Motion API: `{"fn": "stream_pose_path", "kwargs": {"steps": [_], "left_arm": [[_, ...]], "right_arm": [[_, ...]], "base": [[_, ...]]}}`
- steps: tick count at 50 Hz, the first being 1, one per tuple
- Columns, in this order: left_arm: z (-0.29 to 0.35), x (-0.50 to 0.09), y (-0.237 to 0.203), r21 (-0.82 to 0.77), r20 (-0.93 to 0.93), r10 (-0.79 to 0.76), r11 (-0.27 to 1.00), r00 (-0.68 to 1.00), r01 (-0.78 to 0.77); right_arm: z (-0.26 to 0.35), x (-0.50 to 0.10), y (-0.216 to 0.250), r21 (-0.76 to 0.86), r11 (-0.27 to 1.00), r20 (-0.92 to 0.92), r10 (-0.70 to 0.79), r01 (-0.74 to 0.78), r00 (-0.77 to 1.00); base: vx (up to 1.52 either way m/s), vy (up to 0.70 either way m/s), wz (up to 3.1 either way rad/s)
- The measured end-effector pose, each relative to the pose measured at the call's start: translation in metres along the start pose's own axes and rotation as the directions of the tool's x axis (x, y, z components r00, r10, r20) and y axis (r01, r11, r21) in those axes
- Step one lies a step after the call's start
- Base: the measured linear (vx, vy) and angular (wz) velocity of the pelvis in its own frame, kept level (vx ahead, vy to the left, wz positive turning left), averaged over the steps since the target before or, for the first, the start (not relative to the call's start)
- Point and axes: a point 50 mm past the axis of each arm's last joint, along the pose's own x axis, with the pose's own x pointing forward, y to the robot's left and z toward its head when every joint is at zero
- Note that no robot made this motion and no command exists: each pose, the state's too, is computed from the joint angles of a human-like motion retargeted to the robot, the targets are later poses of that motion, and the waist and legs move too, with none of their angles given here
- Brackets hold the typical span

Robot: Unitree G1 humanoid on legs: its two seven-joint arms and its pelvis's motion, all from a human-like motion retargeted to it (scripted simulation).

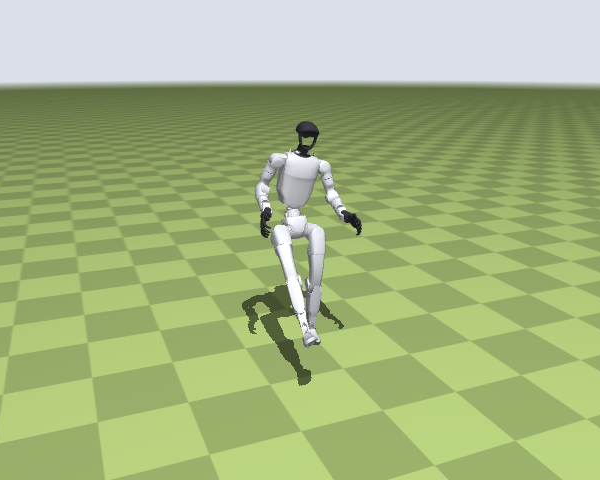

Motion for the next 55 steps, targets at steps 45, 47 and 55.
{"fn": "stream_pose_path", "kwargs": {"steps": [45, 47, 55], "left_arm": [[-0.091, -0.064, -0.014, 0.073, -0.369, -0.173, 0.974, 0.913, 0.214], [-0.076, -0.055, -0.018, 0.04, -0.301, -0.142, 0.986, 0.943, 0.162], [-0.031, -0.027, -0.049, -0.017, -0.144, -0.138, 0.99, 0.98, 0.137]], "right_arm": [[-0.017, 0.025, -0.045, -0.568, 0.819, -0.089, 0.041, -0.084, 0.995], [-0.027, 0.019, -0.052, -0.555, 0.83, -0.112, -0.011, -0.054, 0.994], [-0.067, -0.017, -0.087, -0.451, 0.892, -0.252, -0.164, 0.034, 0.954]], "base": [[0.11, -0.14, 0.68], [0.13, -0.14, 0.23], [0.22, -0.11, 0.54]]}}
